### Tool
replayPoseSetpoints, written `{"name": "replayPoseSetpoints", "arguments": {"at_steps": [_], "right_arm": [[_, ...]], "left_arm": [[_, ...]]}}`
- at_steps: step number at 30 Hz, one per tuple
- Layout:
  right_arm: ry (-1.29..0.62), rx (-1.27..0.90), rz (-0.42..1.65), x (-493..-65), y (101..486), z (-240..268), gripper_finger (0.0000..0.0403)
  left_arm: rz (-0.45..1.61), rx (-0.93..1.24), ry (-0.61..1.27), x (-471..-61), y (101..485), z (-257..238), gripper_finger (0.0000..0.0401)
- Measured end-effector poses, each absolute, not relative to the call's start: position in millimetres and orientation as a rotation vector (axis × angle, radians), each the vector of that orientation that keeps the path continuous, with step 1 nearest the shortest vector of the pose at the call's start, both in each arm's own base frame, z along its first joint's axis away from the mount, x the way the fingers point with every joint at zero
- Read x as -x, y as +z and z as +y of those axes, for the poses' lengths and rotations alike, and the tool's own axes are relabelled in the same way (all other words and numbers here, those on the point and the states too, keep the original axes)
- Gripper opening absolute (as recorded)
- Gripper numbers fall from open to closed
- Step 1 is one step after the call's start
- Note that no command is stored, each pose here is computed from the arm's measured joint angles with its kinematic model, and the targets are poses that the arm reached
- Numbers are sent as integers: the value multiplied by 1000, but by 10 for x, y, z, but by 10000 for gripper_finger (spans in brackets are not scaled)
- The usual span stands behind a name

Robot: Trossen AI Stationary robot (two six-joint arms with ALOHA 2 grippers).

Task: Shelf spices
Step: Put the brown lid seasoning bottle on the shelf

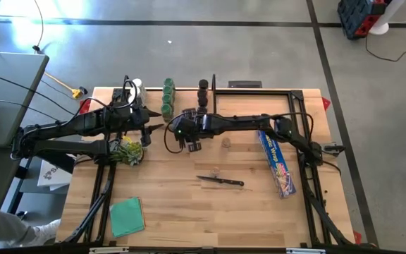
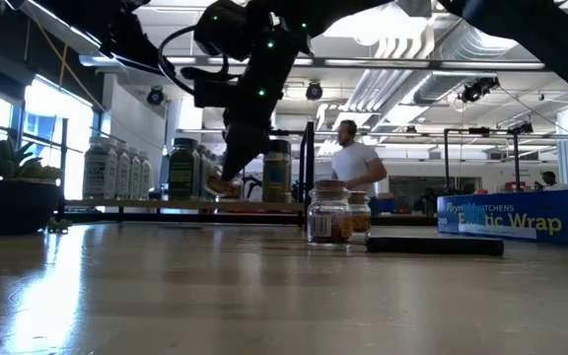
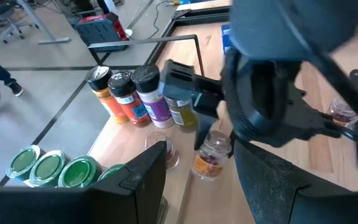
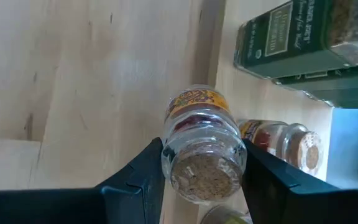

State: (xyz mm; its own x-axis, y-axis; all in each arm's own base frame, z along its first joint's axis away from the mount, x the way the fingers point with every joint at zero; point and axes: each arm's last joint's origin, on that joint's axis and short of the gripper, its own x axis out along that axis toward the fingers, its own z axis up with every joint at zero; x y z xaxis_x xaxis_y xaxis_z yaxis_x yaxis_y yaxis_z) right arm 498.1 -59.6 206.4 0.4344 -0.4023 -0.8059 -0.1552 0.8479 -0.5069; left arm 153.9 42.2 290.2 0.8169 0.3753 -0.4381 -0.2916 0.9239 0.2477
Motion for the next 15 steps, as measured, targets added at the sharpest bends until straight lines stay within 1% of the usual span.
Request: {"name": "replayPoseSetpoints", "arguments": {"at_steps": [2,5,8,12,15], "right_arm": [[-183,584,1128,-4984,2069,-563,156],[-202,586,1097,-5000,2209,-548,156],[-206,582,1046,-5020,2509,-499,156],[-178,525,913,-5033,2944,-412,156],[-106,484,830,-5016,3077,-351,156]], "left_arm": [[502,-172,357,-1538,2901,422,183],[516,-170,344,-1533,2888,418,183],[543,-171,345,-1523,2865,416,183],[574,-184,374,-1520,2830,426,183],[588,-202,395,-1529,2801,435,183]]}}
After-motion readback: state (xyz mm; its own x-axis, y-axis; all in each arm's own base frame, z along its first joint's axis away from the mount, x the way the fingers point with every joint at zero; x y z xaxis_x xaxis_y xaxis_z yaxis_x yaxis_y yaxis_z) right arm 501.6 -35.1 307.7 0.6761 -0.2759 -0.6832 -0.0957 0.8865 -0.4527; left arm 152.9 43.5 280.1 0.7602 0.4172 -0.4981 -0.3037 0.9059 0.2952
